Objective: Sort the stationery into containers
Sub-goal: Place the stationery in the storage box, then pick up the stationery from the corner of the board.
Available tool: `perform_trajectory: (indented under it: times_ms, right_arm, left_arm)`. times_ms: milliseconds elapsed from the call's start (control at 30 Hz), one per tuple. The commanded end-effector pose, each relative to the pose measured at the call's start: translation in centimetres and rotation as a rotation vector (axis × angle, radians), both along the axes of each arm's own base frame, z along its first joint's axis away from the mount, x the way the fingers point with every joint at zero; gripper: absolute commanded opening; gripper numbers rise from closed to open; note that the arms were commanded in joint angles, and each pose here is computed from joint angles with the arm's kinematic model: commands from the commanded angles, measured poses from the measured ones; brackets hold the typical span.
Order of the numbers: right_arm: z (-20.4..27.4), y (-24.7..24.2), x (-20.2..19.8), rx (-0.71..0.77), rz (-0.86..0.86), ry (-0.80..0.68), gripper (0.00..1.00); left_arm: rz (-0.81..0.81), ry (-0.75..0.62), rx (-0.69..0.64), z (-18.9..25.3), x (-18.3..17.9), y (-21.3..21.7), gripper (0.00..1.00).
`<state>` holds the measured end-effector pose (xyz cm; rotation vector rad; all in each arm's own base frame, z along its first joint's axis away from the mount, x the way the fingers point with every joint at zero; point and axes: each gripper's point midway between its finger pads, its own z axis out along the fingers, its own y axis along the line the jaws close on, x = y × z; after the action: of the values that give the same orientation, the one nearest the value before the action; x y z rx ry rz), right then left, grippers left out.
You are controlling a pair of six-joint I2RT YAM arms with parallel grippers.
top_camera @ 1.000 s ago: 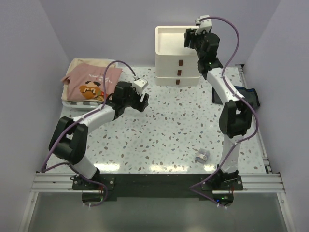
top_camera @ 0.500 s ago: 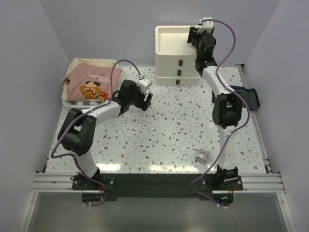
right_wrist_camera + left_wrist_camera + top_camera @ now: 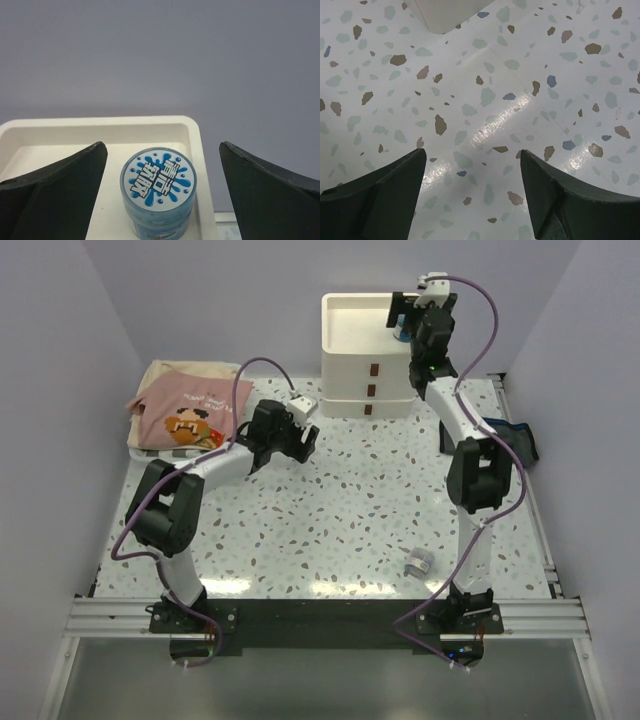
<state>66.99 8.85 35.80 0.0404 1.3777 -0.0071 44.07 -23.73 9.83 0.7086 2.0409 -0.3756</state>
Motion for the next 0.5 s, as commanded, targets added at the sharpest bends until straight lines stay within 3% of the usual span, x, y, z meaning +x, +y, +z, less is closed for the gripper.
perform_trajectory:
  times_ms: [0,133,233,367,467]
  right_arm:
    - [10.2,-1.0,-4.3,0.047,-0.008,-0.168,0.99]
    - [13.0,-1.5,-7.4,0.029,0.003,-0.162,0.99]
    - [14.2,-3.5,-11.3,0.008,-0.021,-0.115,0.99]
    - [11.2,-7.3,-16.4,-0.055,-0.080,0.055,0.99]
    - [6.6,-9.6,-20.9,-0.139,-0.087,0.261,0.99]
  left_arm:
    - [0.026,-0.132,0.027,4.0,2.2,0.0,0.82]
    - [-0.105,-0.240,0.089,8.3,1.4,-1.3,0.84]
    - [-0.393,-0.286,0.112,10.5,-3.4,-4.5,0.84]
    - [-0.741,-0.328,0.079,12.6,-10.1,-7.8,0.84]
    - [-0.931,-0.228,0.051,11.9,-13.9,-10.0,0.83]
